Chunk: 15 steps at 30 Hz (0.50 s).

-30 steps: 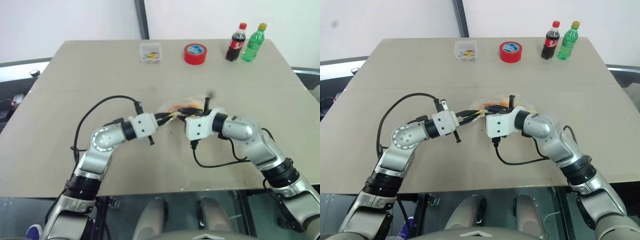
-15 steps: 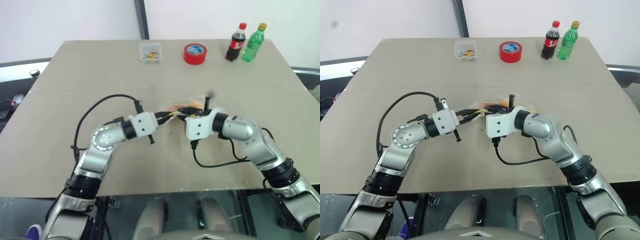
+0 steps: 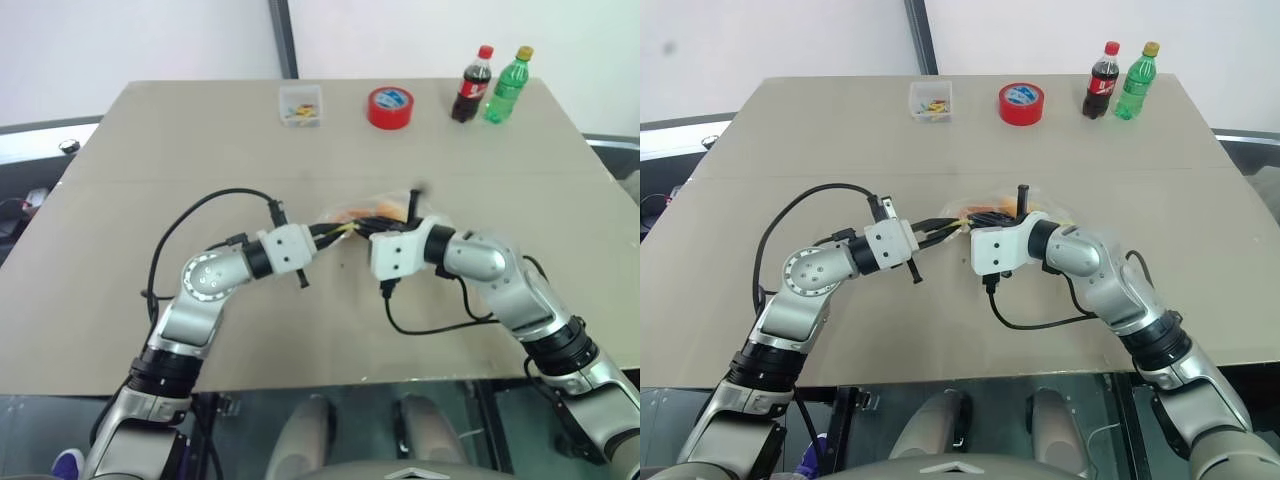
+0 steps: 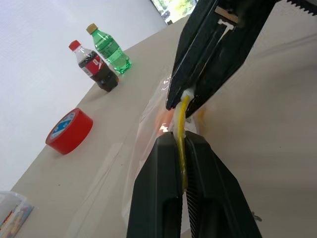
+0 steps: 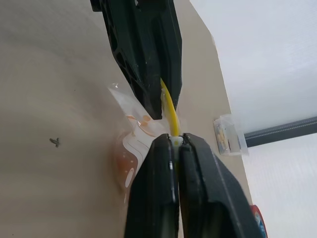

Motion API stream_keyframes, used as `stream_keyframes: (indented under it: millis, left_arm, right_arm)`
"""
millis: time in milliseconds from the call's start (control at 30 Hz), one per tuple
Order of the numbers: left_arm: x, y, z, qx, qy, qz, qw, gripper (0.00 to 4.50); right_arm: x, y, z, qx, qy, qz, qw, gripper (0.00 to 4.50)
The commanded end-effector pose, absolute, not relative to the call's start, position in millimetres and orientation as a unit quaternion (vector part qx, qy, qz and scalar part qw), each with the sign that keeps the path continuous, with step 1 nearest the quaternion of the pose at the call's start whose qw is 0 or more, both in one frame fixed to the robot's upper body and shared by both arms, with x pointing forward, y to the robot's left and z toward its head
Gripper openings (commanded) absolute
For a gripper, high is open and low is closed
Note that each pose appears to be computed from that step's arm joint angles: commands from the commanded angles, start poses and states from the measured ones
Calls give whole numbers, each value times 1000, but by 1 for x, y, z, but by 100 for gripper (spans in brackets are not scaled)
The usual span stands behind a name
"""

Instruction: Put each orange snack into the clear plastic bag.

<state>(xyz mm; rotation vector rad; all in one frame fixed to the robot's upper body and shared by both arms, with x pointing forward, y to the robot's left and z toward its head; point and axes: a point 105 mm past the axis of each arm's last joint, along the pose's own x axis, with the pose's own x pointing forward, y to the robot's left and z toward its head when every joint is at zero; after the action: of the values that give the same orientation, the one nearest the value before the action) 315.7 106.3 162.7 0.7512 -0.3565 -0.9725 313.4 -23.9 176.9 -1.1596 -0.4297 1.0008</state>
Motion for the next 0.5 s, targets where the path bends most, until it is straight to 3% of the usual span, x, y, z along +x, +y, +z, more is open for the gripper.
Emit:
stream_keyframes:
  millis: [33, 233, 500]
  left_arm:
    - [313, 106, 176, 356, -189, -447, 798, 0]
    - [314, 109, 174, 357, -187, -444, 800, 0]
    - [316, 116, 193, 336, -214, -417, 817, 0]
  right_arm:
    - [308, -22, 196, -518, -226, 439, 698, 5]
    - [312, -29, 194, -510, -207, 428, 717, 5]
    - [330, -80, 176, -518, -110, 356, 770, 5]
